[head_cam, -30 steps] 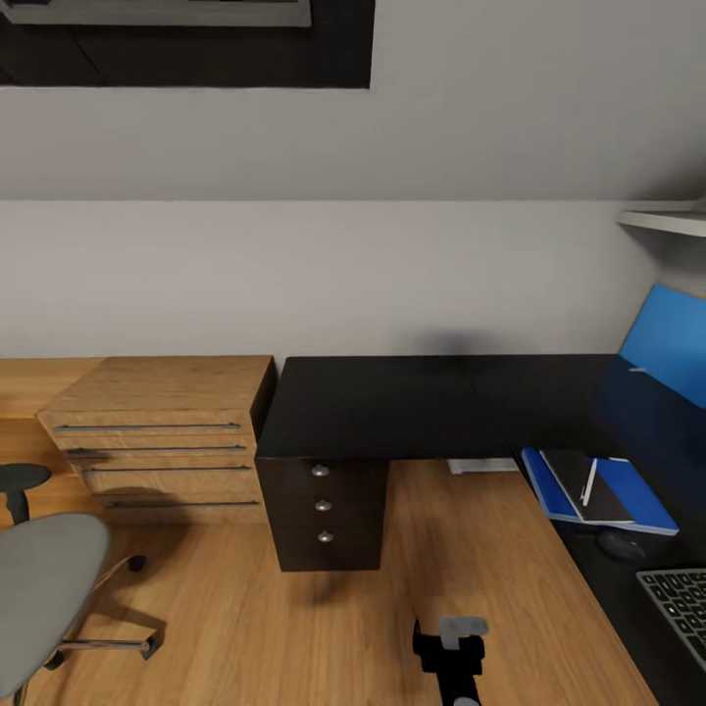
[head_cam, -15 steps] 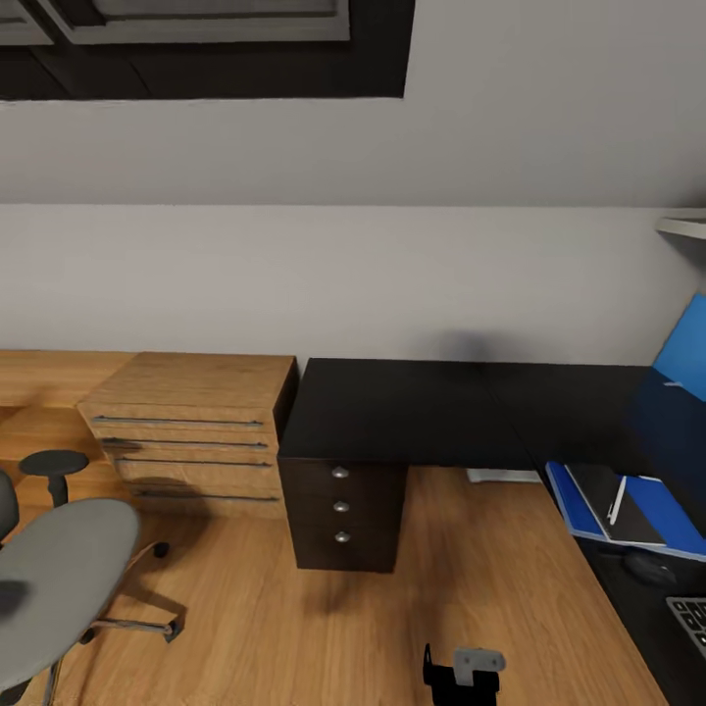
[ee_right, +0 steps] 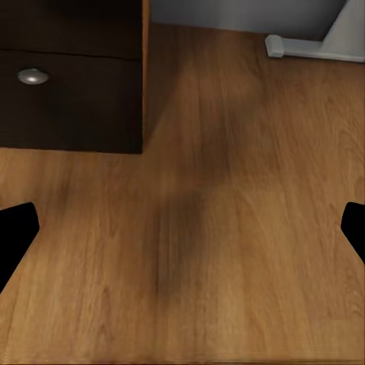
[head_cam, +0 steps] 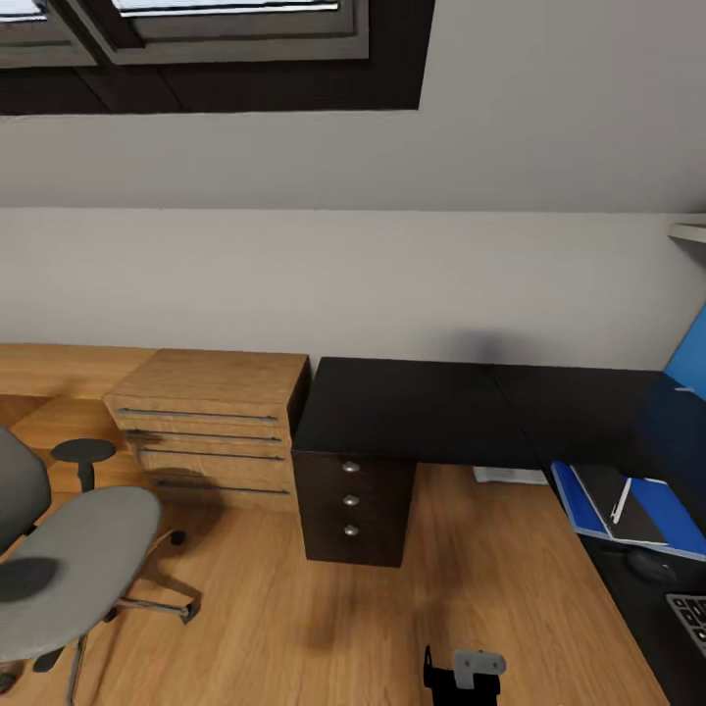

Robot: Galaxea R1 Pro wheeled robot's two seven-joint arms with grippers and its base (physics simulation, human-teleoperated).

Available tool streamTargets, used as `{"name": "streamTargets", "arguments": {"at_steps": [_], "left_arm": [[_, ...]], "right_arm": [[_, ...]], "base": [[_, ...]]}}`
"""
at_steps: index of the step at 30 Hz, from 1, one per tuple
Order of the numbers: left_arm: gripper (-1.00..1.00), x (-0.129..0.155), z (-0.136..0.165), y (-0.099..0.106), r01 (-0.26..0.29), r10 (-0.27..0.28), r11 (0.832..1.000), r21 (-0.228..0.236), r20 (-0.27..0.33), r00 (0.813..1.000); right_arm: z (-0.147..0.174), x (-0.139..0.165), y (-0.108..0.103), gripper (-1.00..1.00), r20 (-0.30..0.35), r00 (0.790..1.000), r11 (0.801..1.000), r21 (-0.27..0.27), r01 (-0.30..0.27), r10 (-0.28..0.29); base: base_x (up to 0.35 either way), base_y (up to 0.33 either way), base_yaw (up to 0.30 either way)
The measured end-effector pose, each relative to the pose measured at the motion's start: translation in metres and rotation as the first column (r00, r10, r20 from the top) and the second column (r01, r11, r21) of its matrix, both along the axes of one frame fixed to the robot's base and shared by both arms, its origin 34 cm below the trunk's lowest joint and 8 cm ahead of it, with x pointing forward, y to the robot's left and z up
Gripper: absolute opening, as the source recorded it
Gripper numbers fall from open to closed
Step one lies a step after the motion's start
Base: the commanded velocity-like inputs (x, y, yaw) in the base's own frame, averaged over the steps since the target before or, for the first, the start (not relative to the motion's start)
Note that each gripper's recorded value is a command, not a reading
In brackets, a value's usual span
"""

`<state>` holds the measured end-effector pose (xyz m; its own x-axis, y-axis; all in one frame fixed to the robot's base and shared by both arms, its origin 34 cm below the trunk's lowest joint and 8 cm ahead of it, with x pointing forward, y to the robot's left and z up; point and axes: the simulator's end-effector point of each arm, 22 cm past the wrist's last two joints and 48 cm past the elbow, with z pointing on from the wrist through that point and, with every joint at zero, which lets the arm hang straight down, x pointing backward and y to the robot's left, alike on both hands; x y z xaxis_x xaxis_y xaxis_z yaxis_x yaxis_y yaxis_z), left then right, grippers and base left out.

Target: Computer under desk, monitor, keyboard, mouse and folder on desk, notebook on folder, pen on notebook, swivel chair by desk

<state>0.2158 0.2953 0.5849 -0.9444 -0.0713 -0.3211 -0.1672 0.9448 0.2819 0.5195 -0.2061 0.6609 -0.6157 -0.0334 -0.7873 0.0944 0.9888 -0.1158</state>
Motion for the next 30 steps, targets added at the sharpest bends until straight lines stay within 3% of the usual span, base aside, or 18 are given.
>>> {"name": "streamTargets", "arguments": {"at_steps": [9, 11, 17, 19, 23, 30], "left_arm": [[1.00, -0.002, 0.010, 0.000, -0.001, 0.001, 1.000, 0.000, 0.000, 1.000], [1.00, -0.003, 0.012, -0.001, -0.001, 0.001, 1.000, -0.002, -0.002, 1.000], [1.00, -0.005, 0.018, -0.001, -0.001, 0.001, 1.000, -0.002, -0.002, 1.000], [1.00, -0.006, 0.020, -0.004, 0.003, -0.003, 1.000, -0.012, -0.004, 1.000], [1.00, -0.006, 0.021, -0.013, 0.019, -0.019, 0.998, -0.057, -0.003, 1.000], [1.00, -0.006, 0.027, -0.019, 0.030, -0.030, 0.996, -0.078, 0.008, 1.000]], "right_arm": [[0.018, -0.001, 0.000, 1.00, 0.053, 0.999, 1.000, 0.007, 0.001, -0.002], [0.027, 0.000, -0.002, 1.00, 0.098, 0.995, 1.000, 0.013, 0.008, -0.009], [0.028, -0.017, -0.012, 1.00, 0.088, 0.996, 1.000, 0.001, 0.018, -0.018], [0.023, -0.045, -0.020, 1.00, 0.081, 0.996, 0.999, -0.003, 0.032, -0.031], [0.028, -0.103, -0.043, 1.00, 0.131, 0.990, 0.999, -0.009, 0.050, -0.049], [0.025, -0.172, -0.053, 1.00, 0.082, 0.995, 0.999, -0.018, 0.051, -0.049]], "base": [[-0.336, 0.000, 0.260], [-0.320, 0.000, 0.281], [-0.119, 0.000, 0.283], [-0.015, 0.000, 0.284], [-0.004, 0.000, 0.286], [-0.001, 0.000, 0.288]]}}
